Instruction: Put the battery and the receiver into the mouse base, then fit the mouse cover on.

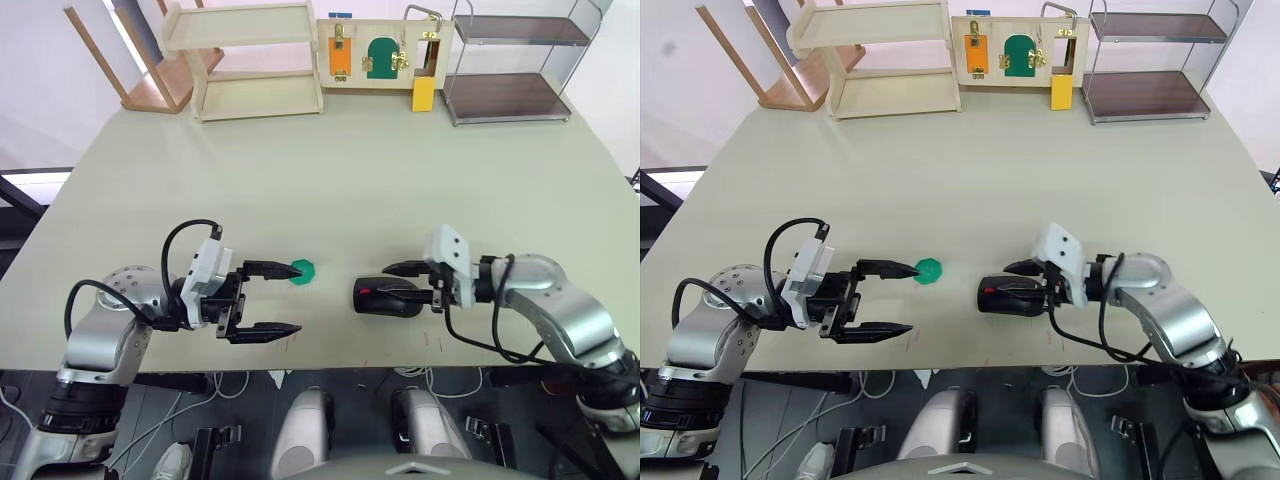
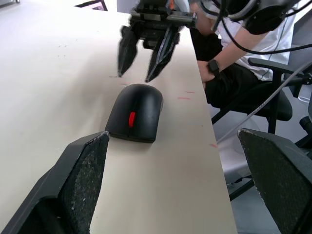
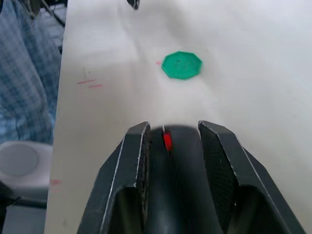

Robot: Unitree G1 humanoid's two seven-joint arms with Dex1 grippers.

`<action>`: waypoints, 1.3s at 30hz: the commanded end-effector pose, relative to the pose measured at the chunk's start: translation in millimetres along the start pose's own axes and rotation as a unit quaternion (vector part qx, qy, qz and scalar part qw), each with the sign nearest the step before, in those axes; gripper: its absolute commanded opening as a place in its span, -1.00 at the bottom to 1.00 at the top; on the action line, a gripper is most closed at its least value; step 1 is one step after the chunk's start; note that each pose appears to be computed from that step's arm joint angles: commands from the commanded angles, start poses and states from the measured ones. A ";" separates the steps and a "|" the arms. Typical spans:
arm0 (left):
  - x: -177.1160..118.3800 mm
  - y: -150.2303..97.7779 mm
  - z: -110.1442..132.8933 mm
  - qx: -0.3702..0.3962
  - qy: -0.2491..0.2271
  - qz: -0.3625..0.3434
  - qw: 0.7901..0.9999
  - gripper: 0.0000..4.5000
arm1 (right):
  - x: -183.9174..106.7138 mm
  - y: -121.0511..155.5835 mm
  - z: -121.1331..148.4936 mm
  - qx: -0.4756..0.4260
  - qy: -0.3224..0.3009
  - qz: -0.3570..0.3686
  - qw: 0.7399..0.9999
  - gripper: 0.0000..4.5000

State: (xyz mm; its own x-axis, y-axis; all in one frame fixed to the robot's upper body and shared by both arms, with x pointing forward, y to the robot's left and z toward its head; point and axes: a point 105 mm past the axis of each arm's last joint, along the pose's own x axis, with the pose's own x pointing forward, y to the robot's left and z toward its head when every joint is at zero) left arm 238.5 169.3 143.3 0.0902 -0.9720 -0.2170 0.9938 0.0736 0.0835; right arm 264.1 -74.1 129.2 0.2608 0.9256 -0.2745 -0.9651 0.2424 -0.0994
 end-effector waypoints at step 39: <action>-41.7 5.4 -30.2 -0.047 0.004 0.243 0.969 1.00 | -107.0 -13.4 -59.9 0.023 -0.079 -0.222 0.972 -0.27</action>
State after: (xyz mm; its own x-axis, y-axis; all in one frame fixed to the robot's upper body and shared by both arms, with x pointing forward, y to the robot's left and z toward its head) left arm 242.4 199.4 125.9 0.3984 -0.8910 -0.2175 0.9172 0.3871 0.0944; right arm 258.7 -156.2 92.4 0.5415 0.8380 -0.0672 -0.8383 0.5321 -0.1187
